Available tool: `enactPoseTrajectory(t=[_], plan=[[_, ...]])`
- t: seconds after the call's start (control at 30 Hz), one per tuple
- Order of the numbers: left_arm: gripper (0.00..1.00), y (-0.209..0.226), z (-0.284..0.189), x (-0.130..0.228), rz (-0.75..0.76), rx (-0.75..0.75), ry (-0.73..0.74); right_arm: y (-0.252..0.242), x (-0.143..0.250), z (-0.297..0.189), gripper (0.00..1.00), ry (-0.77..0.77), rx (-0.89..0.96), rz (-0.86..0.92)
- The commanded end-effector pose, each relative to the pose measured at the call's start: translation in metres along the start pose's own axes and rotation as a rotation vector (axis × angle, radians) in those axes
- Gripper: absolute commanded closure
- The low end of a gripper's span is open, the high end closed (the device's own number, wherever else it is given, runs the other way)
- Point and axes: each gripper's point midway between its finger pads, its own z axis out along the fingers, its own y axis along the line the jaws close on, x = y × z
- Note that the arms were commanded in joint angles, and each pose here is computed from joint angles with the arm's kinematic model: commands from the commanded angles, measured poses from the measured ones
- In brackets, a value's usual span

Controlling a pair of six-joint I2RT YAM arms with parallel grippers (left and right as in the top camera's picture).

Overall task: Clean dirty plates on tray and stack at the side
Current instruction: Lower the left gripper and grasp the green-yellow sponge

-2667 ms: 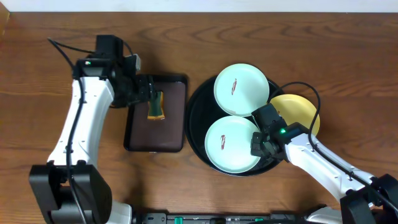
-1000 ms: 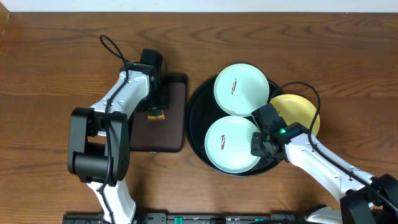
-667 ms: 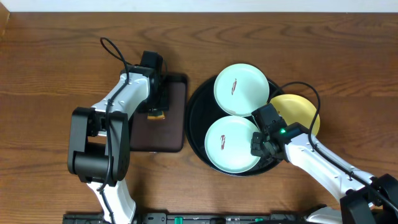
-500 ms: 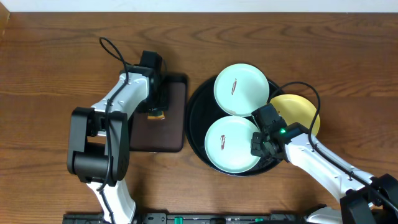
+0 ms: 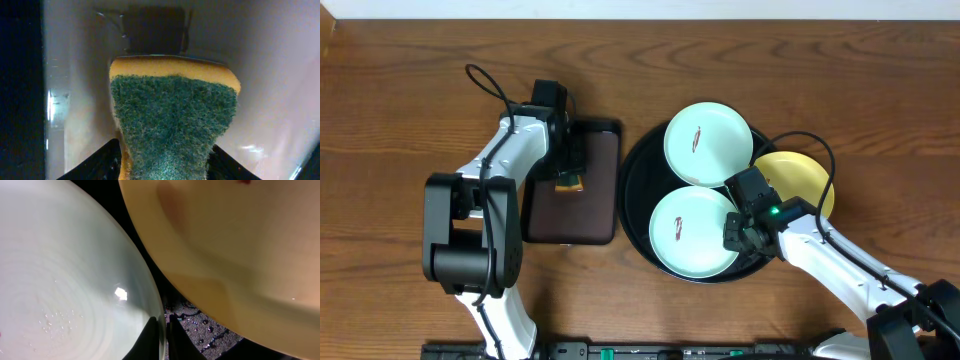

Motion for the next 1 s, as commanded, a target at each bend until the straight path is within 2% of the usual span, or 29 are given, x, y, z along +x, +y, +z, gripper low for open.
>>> enactPoseTrajectory(t=[0.0, 0.5, 0.63, 0.8, 0.83, 0.87, 0.9, 0.97], plan=[[0.47, -0.0026, -0.0058, -0.0064, -0.009, 0.019, -0.023, 0.0013, 0.0044, 0.0020, 0.93, 0.001, 0.012, -0.017], [0.49, -0.0034, -0.0058, -0.0115, 0.017, 0.021, -0.044, 0.0012, 0.0045, 0.0020, 0.92, 0.001, 0.013, -0.017], [0.62, -0.0034, -0.0058, -0.0115, 0.017, 0.021, -0.044, 0.0011, 0.0045, 0.0020, 0.92, 0.001, 0.013, -0.017], [0.64, -0.0023, -0.0057, -0.0074, 0.035, 0.017, -0.027, 0.0011, 0.0045, 0.0020, 0.92, 0.001, 0.013, -0.017], [0.68, -0.0023, -0.0058, -0.0074, 0.035, 0.017, -0.027, 0.0011, 0.0045, 0.0020, 0.92, 0.001, 0.013, -0.017], [0.77, -0.0025, -0.0058, -0.0080, 0.034, 0.017, -0.030, 0.0011, 0.0045, 0.0020, 0.92, 0.001, 0.013, -0.017], [0.92, -0.0025, -0.0059, -0.0081, 0.034, 0.017, -0.030, 0.0011, 0.0045, 0.0020, 0.92, 0.001, 0.013, -0.017], [0.93, -0.0021, -0.0059, -0.0066, 0.034, 0.016, -0.024, 0.0011, 0.0045, 0.0020, 0.92, 0.001, 0.013, -0.017]])
